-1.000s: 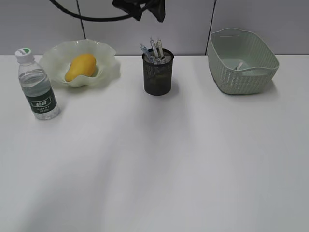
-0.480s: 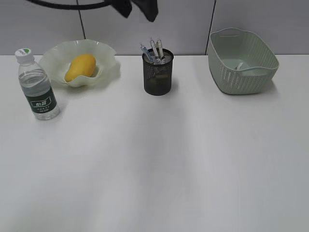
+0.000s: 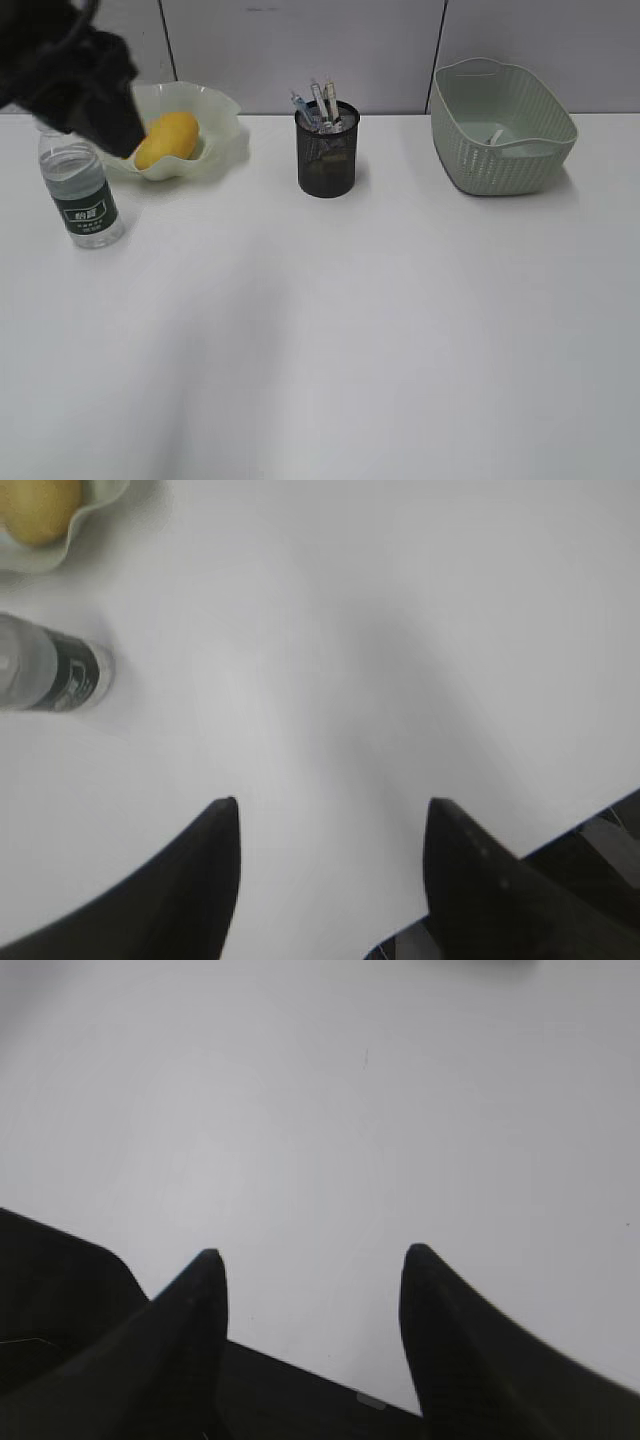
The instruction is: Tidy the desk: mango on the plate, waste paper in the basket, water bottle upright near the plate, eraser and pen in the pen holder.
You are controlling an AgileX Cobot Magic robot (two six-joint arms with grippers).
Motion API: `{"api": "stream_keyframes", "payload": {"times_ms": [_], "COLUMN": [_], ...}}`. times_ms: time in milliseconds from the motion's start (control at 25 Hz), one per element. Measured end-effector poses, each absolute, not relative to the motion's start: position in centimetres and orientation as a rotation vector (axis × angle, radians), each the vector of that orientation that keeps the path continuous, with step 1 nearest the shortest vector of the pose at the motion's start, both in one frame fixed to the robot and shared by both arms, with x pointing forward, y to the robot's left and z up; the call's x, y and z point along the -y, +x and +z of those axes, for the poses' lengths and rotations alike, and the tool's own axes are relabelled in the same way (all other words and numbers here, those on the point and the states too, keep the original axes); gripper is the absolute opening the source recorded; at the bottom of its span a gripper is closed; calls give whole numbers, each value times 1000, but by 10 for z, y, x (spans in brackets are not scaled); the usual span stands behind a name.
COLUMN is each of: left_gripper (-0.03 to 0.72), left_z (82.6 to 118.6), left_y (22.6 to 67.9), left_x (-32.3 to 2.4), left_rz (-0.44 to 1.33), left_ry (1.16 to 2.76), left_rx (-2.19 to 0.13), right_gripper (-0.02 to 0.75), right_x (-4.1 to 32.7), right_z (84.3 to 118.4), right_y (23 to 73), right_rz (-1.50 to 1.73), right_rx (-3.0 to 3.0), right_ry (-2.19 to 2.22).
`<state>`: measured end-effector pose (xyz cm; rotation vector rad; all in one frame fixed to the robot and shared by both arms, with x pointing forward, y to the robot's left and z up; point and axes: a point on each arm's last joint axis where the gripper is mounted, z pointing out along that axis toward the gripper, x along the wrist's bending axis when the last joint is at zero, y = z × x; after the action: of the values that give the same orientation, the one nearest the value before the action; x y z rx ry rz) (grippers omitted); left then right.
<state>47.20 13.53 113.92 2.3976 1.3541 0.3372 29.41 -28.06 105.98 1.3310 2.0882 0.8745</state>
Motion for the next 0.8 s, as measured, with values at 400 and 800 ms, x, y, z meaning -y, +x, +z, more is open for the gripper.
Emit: {"api": "stream_keyframes", "payload": {"times_ms": [400, 800], "left_gripper": [439, 447], "left_z": [1134, 1096], "left_y": [357, 268], "left_x": [-221, -288], "left_rz": [419, 511], "left_ry": [2240, 2020], "left_rx": [-1268, -1157], "right_gripper": [443, 443], "right_x": [281, 281], "right_z": [1060, 1060], "right_y": [294, 294], "right_rz": [874, 874], "right_rx": [-2088, -2088], "right_ry": [1331, 1330]}}
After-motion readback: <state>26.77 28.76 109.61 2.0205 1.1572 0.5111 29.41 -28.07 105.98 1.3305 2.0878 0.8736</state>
